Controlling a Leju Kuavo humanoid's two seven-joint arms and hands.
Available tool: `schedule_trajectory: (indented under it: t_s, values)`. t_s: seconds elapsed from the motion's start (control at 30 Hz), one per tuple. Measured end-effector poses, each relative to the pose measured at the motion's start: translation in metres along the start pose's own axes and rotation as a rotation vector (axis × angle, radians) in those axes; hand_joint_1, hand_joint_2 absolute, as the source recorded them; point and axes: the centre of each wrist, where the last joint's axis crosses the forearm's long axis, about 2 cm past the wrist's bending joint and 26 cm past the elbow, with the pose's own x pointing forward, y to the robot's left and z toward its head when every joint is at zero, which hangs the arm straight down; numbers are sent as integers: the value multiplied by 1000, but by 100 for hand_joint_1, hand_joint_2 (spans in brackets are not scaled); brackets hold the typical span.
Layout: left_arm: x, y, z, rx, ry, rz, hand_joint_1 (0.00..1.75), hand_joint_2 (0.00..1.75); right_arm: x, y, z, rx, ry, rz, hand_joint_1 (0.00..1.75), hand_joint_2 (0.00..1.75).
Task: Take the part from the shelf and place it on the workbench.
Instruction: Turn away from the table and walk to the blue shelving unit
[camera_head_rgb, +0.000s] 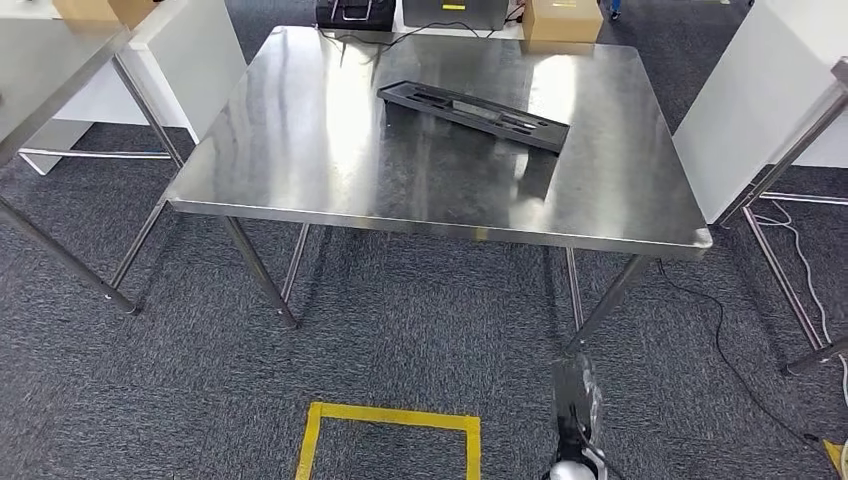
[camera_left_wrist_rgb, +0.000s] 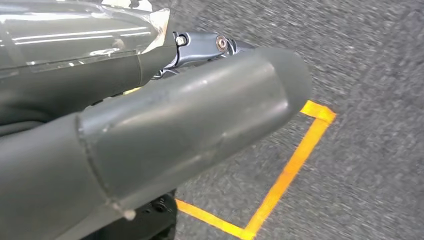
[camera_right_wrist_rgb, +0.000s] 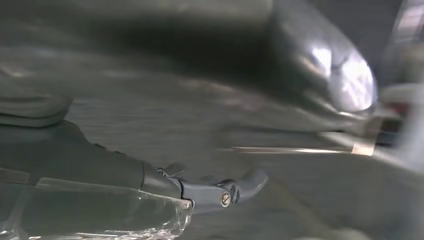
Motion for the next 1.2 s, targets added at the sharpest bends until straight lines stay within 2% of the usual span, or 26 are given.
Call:
schedule_trajectory:
  t_s: [0.17,0.37,0.53,0.63,0.77,1.2]
  values:
    - [-1,2,1,2,2,-4,0,0,-23,9,14,68,184,47,0,0]
    - [-1,2,1,4,2,-17,0,0,-56,8,40,125,602,70,0,0]
    - [-2,3,1,-6,10,-46,0,0,-92,7,81,190,927,122,0,0]
    - [-3,4,2,-11,17,-66,0,0,-108,8,108,203,1053,115,0,0]
    - [-4,4,2,-12,28,-82,0,0,-117,8,124,205,1112,111,0,0]
    - [-7,5,5,-22,50,-103,0,0,-122,5,129,196,1140,106,0,0]
